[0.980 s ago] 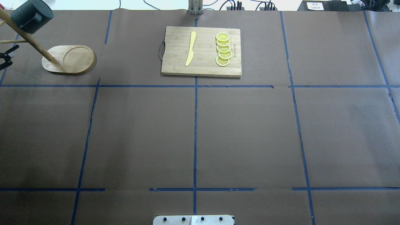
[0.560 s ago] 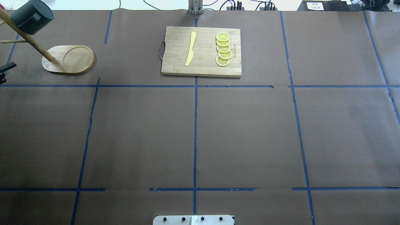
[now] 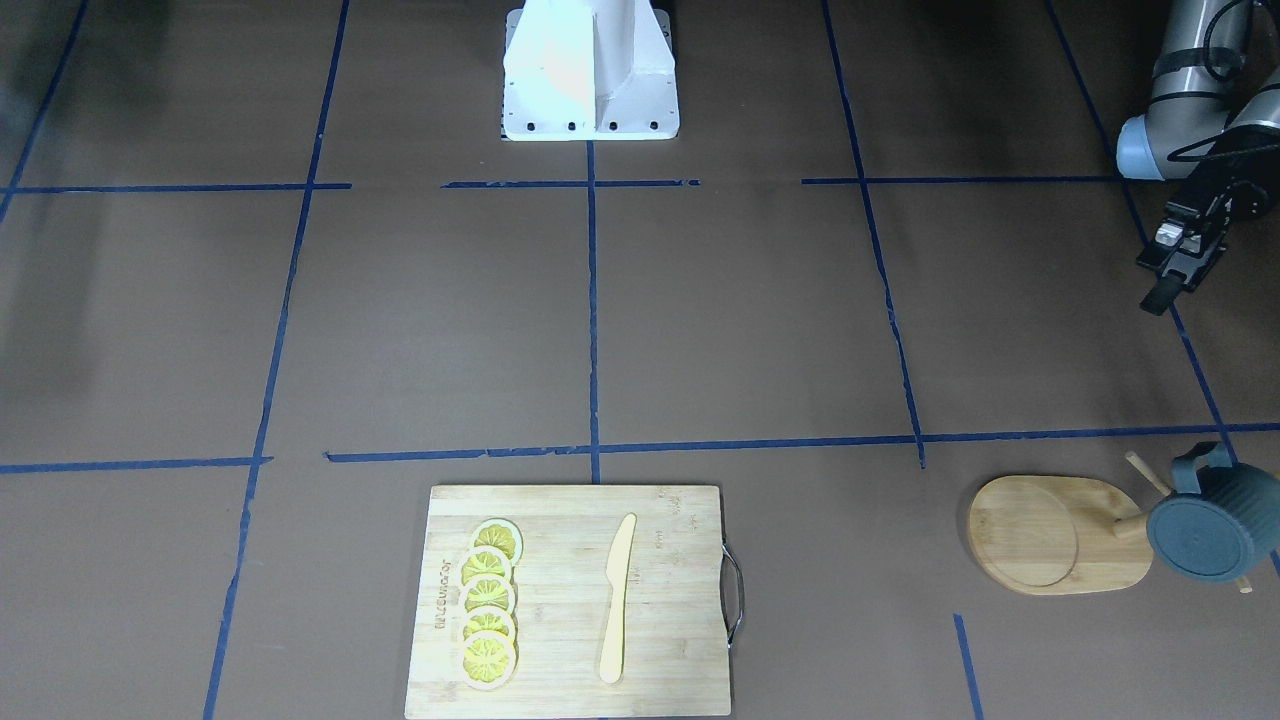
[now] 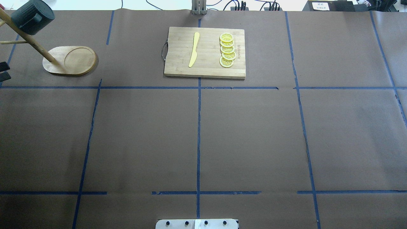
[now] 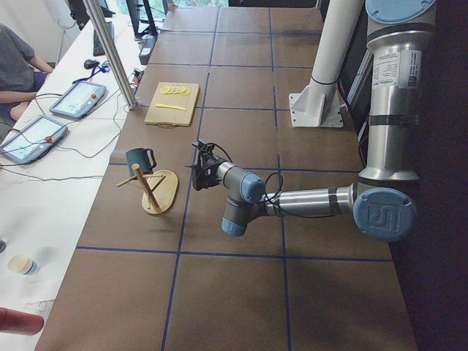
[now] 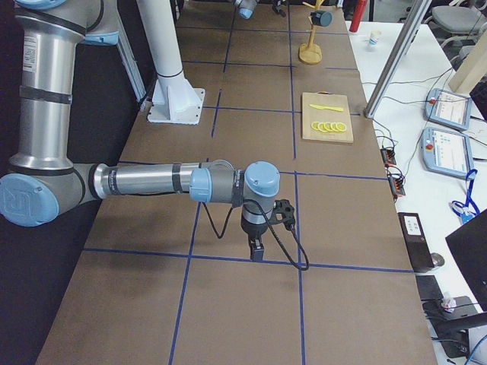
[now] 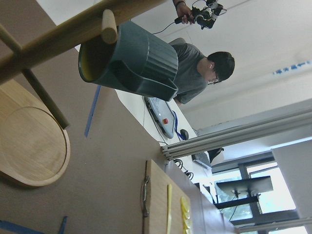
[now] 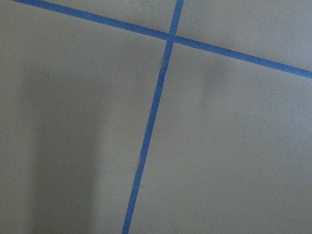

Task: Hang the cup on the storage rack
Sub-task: 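Release the teal mug on the rack peg with the left gripper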

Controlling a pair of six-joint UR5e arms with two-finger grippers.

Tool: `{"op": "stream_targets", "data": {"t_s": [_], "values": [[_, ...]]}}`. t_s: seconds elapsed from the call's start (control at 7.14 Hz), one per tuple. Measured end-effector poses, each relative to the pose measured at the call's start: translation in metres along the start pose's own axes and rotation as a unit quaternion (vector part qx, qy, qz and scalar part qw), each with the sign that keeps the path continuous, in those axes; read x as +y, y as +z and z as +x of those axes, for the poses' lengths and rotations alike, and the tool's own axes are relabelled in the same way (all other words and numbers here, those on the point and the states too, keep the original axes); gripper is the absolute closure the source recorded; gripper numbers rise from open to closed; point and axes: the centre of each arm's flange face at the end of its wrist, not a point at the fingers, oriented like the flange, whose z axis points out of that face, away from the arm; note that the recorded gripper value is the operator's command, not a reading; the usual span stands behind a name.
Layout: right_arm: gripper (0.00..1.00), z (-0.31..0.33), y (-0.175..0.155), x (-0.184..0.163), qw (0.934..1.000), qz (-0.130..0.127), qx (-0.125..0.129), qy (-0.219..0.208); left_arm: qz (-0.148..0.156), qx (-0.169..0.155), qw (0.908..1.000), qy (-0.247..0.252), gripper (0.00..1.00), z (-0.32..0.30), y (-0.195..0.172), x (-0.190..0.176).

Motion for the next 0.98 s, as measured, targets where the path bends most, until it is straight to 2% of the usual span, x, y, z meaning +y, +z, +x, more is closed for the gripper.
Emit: {"op": "stream_targets", "data": {"t_s": [0.14, 0.28, 0.42, 0.56, 0.7, 0.84, 0.98], "values": [[0.0, 0.0, 0.0, 0.0, 1.0, 0.0, 0.0, 0.0, -0.009, -0.029, 0.9948, 0.098, 0.0, -0.01, -0.004, 0.002], [0.0, 0.001, 0.001, 0.0, 1.0, -0.001, 0.0, 0.001, -0.014, -0.064, 0.9778, 0.199, 0.0, -0.02, -0.005, -0.005], [0.0, 0.002, 0.002, 0.001, 1.0, -0.002, -0.001, 0.002, -0.021, -0.108, 0.9501, 0.292, 0.0, -0.03, -0.009, -0.02], [0.0, 0.003, 0.004, 0.0, 1.0, -0.003, -0.001, 0.003, -0.038, -0.155, 0.9127, 0.376, 0.0, -0.041, -0.013, -0.038], [0.0, 0.003, 0.004, 0.0, 1.0, -0.004, -0.001, 0.003, -0.062, -0.202, 0.8672, 0.451, 0.0, -0.052, -0.02, -0.058], [0.0, 0.003, 0.004, 0.0, 1.0, -0.003, -0.001, 0.003, -0.088, -0.247, 0.817, 0.514, 0.0, -0.059, -0.03, -0.081], [0.0, 0.003, 0.003, 0.0, 1.0, -0.003, -0.001, 0.003, -0.112, -0.302, 0.7608, 0.564, 0.0, -0.061, -0.04, -0.105]]}}
